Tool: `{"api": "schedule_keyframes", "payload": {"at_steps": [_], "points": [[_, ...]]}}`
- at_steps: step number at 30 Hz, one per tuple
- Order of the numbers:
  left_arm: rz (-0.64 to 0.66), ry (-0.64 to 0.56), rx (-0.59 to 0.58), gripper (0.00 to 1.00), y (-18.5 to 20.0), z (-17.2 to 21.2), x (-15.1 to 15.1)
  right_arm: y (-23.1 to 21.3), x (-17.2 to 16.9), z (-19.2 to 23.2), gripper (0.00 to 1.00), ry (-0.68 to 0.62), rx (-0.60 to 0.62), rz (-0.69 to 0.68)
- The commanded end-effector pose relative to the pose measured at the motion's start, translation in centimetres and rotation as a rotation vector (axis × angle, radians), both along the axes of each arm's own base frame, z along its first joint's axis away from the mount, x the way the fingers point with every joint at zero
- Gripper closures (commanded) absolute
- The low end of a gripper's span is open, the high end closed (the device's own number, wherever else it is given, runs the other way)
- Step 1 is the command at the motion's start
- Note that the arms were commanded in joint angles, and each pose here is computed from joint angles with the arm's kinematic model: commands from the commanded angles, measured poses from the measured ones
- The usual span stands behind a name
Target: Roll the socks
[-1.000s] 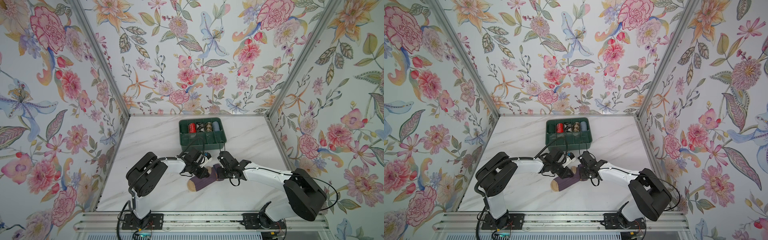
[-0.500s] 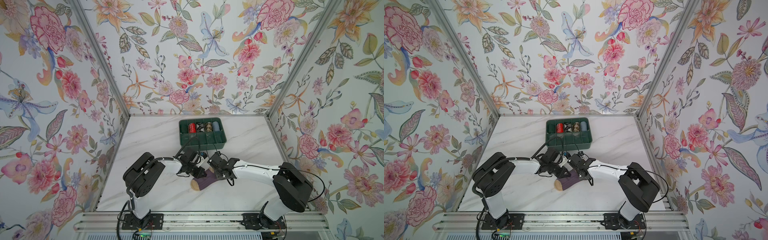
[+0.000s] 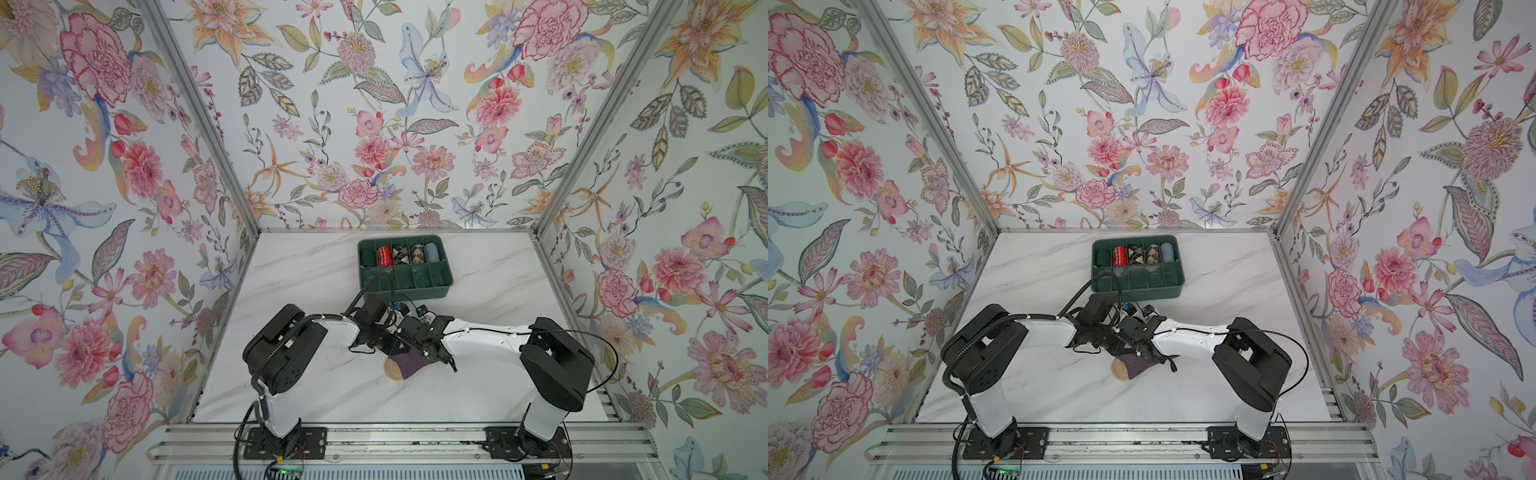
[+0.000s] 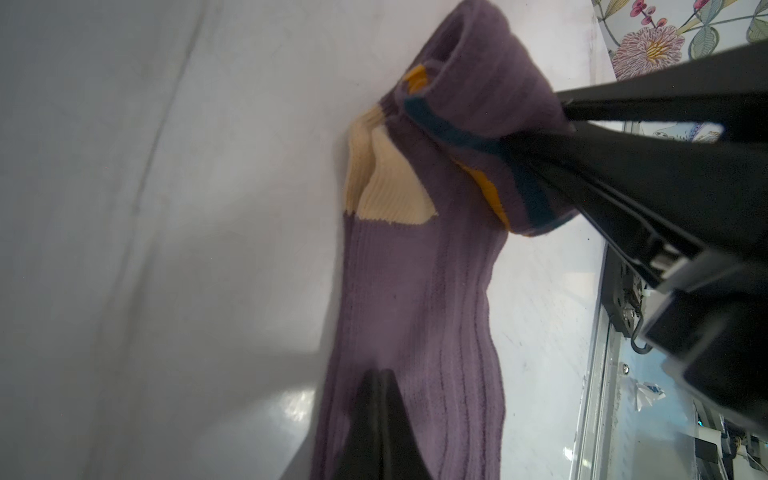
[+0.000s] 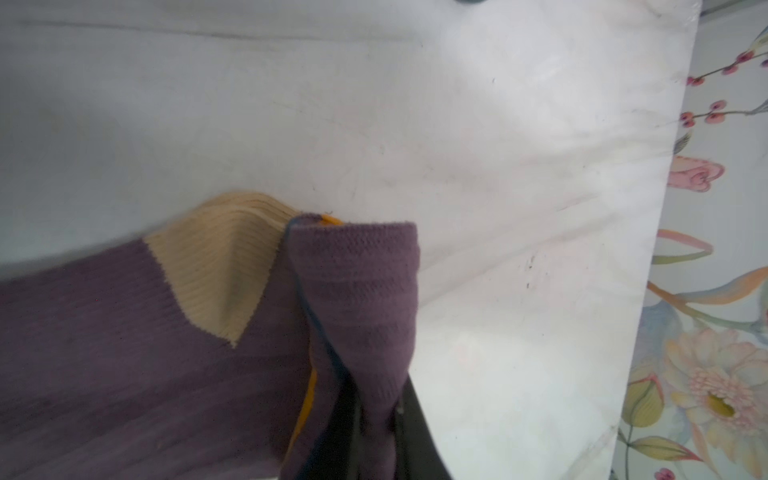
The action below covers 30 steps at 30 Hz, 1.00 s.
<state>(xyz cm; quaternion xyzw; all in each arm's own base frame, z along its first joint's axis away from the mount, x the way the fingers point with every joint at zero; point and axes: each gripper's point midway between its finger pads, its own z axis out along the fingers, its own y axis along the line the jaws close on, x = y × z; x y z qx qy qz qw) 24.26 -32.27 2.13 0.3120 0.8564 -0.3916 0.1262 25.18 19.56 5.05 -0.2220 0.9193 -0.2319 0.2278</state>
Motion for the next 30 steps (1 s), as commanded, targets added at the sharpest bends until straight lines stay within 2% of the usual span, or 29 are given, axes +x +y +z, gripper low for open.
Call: {"api": "schedule_keyframes", "payload": {"at_steps": [1, 12, 21, 30], "points": [[0.031, 0.024, 0.039, 1.00, 1.2, -0.7, 0.0, -1.2, -0.2, 0.8, 1.00, -0.021, -0.136, 0.018], [0.039, 0.019, 0.041, 1.00, 1.4, -0.6, 0.7, 1.2, -1.4, -0.9, 0.96, -0.002, -0.219, 0.097], [0.039, 0.018, 0.047, 1.00, 1.4, -0.7, 1.0, 2.8, -2.4, -1.5, 0.86, 0.006, -0.236, 0.157], [0.036, 0.019, 0.048, 1.00, 1.4, -0.8, 1.1, 4.4, -3.2, -2.0, 0.82, 0.022, -0.239, 0.210]]}}
